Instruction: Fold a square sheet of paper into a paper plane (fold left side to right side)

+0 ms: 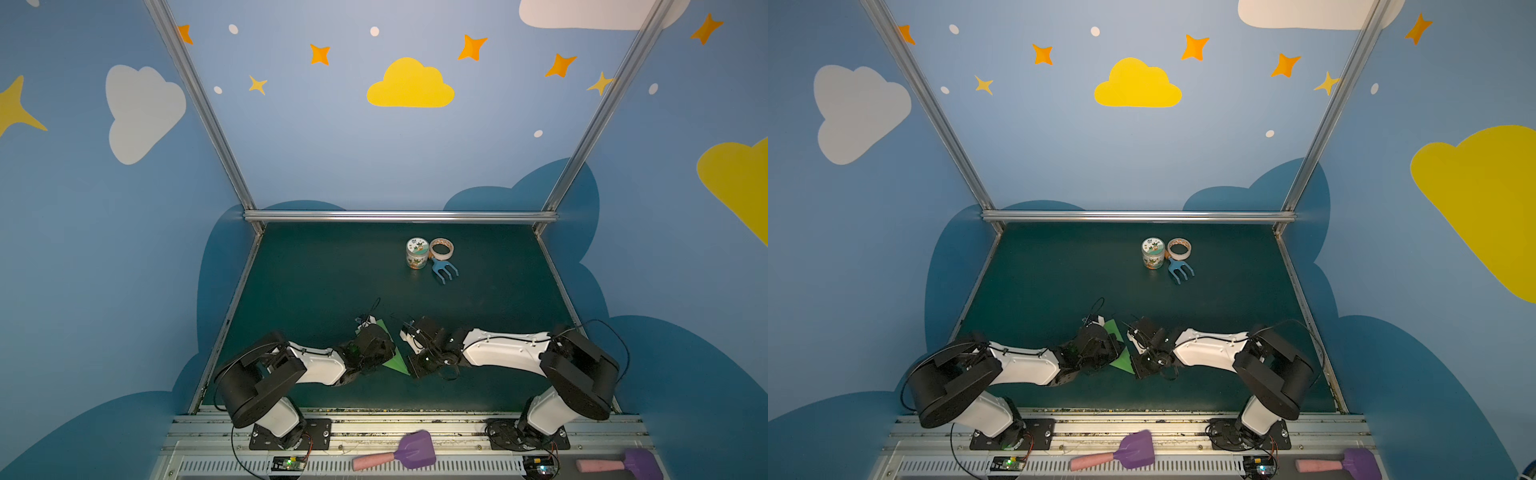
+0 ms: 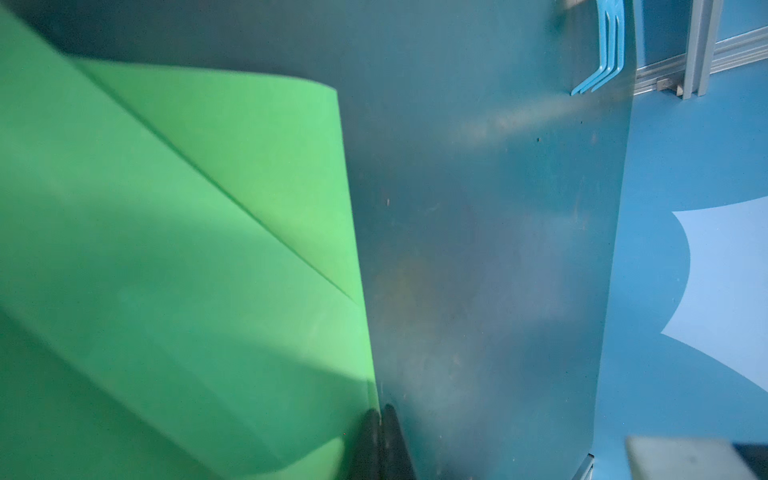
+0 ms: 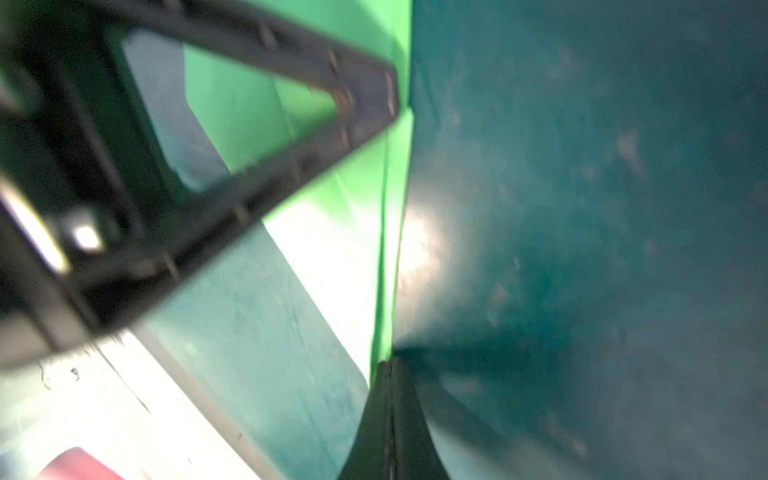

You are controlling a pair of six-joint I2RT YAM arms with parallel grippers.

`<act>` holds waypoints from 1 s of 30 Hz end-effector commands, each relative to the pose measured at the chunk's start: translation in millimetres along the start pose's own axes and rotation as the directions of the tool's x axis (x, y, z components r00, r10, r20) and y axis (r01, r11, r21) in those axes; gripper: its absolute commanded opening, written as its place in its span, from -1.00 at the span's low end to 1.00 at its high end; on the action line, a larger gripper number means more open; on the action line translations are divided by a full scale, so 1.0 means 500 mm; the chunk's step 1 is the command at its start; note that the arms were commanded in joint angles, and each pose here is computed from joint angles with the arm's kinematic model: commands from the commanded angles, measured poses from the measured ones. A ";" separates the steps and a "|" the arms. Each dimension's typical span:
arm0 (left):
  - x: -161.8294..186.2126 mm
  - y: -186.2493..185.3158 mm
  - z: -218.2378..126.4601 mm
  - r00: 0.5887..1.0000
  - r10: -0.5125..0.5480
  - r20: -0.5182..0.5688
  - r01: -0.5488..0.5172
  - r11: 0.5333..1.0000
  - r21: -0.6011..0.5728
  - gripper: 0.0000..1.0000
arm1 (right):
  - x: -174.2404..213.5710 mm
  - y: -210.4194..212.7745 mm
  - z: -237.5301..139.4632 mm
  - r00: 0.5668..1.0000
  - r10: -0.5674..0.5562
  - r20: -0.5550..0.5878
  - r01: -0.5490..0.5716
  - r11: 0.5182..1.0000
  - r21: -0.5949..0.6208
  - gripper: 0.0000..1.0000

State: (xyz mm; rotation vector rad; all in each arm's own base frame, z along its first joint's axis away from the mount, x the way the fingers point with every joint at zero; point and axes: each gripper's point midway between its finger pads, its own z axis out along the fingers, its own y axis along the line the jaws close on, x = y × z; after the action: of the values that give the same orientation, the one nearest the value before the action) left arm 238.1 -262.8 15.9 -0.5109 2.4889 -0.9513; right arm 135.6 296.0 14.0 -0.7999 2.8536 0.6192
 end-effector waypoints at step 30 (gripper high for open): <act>0.013 0.127 -0.008 1.000 0.023 0.000 -0.023 0.976 -0.218 -0.93 | -0.105 0.060 0.002 0.986 0.160 -0.035 -0.163 0.984 -0.078 -1.00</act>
State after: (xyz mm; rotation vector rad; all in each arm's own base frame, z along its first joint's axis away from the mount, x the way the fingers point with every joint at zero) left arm 240.2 -263.3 16.1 -0.5109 2.4777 -0.9521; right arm 167.4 337.1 34.9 -0.5967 2.9562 0.7154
